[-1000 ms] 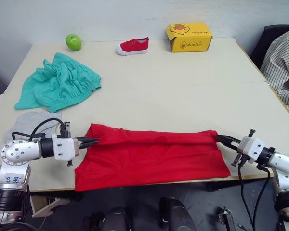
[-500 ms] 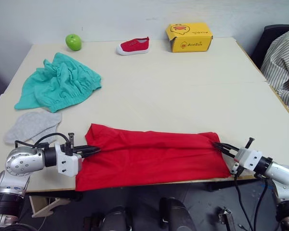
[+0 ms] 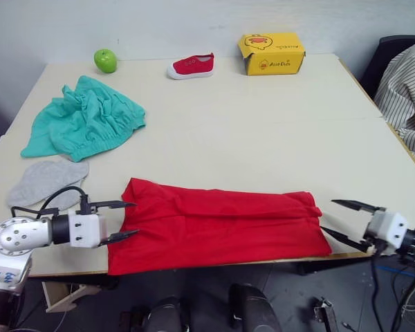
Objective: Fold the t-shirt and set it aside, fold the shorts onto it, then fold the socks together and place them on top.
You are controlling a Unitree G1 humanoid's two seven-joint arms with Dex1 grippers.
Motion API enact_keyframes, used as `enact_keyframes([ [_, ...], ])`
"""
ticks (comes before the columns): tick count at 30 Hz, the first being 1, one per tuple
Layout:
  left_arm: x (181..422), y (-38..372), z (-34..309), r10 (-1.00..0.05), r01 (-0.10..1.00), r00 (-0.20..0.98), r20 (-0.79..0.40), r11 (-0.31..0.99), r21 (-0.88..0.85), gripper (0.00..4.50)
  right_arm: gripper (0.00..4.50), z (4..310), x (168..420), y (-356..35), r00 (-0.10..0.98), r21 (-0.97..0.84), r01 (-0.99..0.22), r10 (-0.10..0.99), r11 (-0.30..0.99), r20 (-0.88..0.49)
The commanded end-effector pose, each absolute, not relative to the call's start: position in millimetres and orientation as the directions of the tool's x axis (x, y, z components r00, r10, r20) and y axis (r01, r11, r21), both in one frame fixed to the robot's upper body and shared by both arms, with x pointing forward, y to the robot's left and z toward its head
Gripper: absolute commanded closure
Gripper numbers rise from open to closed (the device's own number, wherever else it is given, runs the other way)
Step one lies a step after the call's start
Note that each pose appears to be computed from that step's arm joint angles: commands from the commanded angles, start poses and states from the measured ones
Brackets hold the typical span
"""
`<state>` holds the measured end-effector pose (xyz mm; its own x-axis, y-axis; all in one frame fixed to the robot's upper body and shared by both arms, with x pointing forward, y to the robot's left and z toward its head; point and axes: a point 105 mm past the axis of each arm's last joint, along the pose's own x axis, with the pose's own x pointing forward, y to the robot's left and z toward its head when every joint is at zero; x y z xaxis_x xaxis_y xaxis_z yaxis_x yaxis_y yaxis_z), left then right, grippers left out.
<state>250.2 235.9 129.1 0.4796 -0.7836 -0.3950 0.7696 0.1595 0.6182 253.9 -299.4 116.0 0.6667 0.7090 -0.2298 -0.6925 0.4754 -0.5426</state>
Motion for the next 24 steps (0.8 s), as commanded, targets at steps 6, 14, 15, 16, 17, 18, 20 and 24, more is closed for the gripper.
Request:
enact_keyframes([
  [6,261,266,177,-0.778,0.806,0.592,-0.208,0.568,0.168,0.03,0.00,156,256,-295,0.672,-0.133,-0.740,0.725,0.659,-0.150],
  [14,319,219,166,-0.794,0.817,0.576,-0.197,0.550,0.173,2.00,1.72,160,294,-206,0.545,-0.137,-0.837,0.831,0.530,-0.112],
  [15,323,213,162,-0.796,0.823,0.568,-0.210,0.540,0.179,2.34,2.06,157,298,-200,0.539,-0.155,-0.840,0.834,0.520,-0.121],
  [16,327,207,160,-0.802,0.829,0.558,-0.212,0.528,0.184,2.68,2.45,155,302,-194,0.535,-0.171,-0.841,0.835,0.513,-0.130],
  [17,331,200,155,-0.805,0.835,0.549,-0.224,0.517,0.189,3.01,2.80,151,306,-188,0.523,-0.187,-0.848,0.841,0.496,-0.138],
  [18,336,194,150,-0.807,0.841,0.540,-0.239,0.504,0.198,3.30,3.16,147,309,-182,0.517,-0.206,-0.850,0.842,0.484,-0.153],
  [20,339,176,135,-0.820,0.867,0.496,-0.285,0.447,0.220,3.99,3.88,128,314,-168,0.480,-0.267,-0.868,0.848,0.420,-0.227],
  [24,334,165,121,-0.844,0.903,0.424,-0.328,0.367,0.222,4.50,4.48,108,316,-162,0.454,-0.295,-0.880,0.843,0.373,-0.288],
])
